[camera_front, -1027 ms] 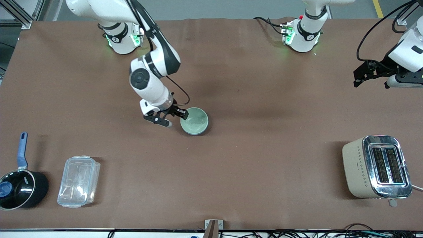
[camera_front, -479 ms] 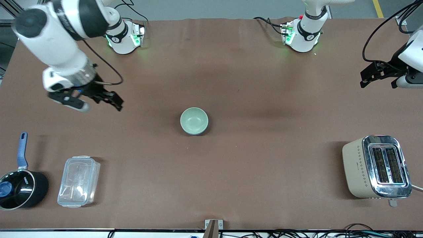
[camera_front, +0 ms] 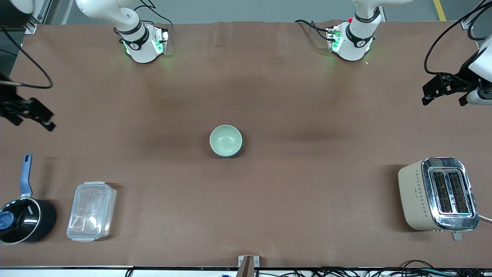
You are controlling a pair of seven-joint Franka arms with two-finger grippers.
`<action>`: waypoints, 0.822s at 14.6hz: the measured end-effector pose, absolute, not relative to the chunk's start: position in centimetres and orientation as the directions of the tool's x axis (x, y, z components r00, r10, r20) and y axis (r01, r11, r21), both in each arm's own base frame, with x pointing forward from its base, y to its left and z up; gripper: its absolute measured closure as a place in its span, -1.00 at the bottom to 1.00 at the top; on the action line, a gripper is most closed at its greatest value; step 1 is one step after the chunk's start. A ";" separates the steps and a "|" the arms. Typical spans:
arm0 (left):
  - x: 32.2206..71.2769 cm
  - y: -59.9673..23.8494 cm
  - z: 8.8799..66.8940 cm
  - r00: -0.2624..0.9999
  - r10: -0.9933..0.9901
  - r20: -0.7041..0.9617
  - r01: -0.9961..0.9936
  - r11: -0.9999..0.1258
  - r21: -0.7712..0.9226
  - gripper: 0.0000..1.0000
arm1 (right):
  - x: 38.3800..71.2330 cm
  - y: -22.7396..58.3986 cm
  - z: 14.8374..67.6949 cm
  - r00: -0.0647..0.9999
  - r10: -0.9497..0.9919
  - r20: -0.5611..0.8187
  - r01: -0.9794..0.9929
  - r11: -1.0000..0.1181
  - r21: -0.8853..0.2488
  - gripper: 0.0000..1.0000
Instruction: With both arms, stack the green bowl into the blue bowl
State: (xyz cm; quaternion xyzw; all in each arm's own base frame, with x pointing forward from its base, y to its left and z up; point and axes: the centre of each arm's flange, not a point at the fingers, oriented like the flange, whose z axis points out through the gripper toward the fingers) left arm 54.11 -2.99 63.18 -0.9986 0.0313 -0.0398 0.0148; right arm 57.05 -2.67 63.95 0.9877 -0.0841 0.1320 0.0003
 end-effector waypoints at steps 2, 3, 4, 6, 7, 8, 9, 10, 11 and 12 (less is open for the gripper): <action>54.1 -3.0 63.2 0.995 -0.064 0.079 -0.061 -0.998 -0.032 -1.00 | 56.9 -4.9 64.2 0.959 -0.113 0.262 -0.113 -0.993 -0.013 -1.00; 54.1 -3.0 63.2 0.995 -0.064 0.078 -0.062 -0.998 -0.032 -1.00 | 56.8 -5.9 64.1 0.964 -0.089 0.251 -0.091 -0.996 -0.004 -1.00; 54.1 -3.0 63.2 0.995 -0.065 0.077 -0.062 -0.998 -0.032 -1.00 | 56.5 -6.8 63.8 0.970 -0.077 0.229 -0.080 -0.997 0.005 -1.00; 54.1 -3.0 63.0 0.995 -0.070 0.066 -0.068 -0.997 -0.032 -1.00 | 55.9 -7.8 63.5 0.982 -0.072 0.173 -0.075 -0.997 0.013 -1.00; 54.0 -3.0 62.8 0.996 -0.073 0.053 -0.071 -0.997 -0.032 -1.00 | 55.6 -8.0 63.6 0.986 -0.074 0.147 -0.077 -0.997 0.013 -1.00; 54.0 -3.1 62.6 0.996 -0.076 0.040 -0.074 -0.997 -0.032 -1.00 | 55.2 -8.2 64.0 0.989 -0.077 0.128 -0.080 -0.997 0.013 -1.00; 53.9 -3.1 62.4 0.997 -0.078 0.030 -0.077 -0.997 -0.032 -1.00 | 54.9 -8.4 64.7 0.990 -0.080 0.117 -0.082 -0.997 0.013 -1.00; 53.9 -3.2 62.3 0.997 -0.079 0.025 -0.079 -0.996 -0.032 -1.00 | 54.5 -8.6 65.6 0.991 -0.085 0.108 -0.087 -0.996 0.013 -1.00; 53.9 -3.3 62.2 0.996 -0.081 0.023 -0.081 -0.996 -0.032 -1.00 | 54.0 -8.9 66.5 0.991 -0.091 0.093 -0.093 -0.996 0.012 -1.00; 53.9 -3.4 62.2 0.996 -0.083 0.023 -0.082 -0.996 -0.032 -1.00 | 53.5 -9.2 67.3 0.992 -0.097 0.076 -0.098 -0.995 0.011 -1.00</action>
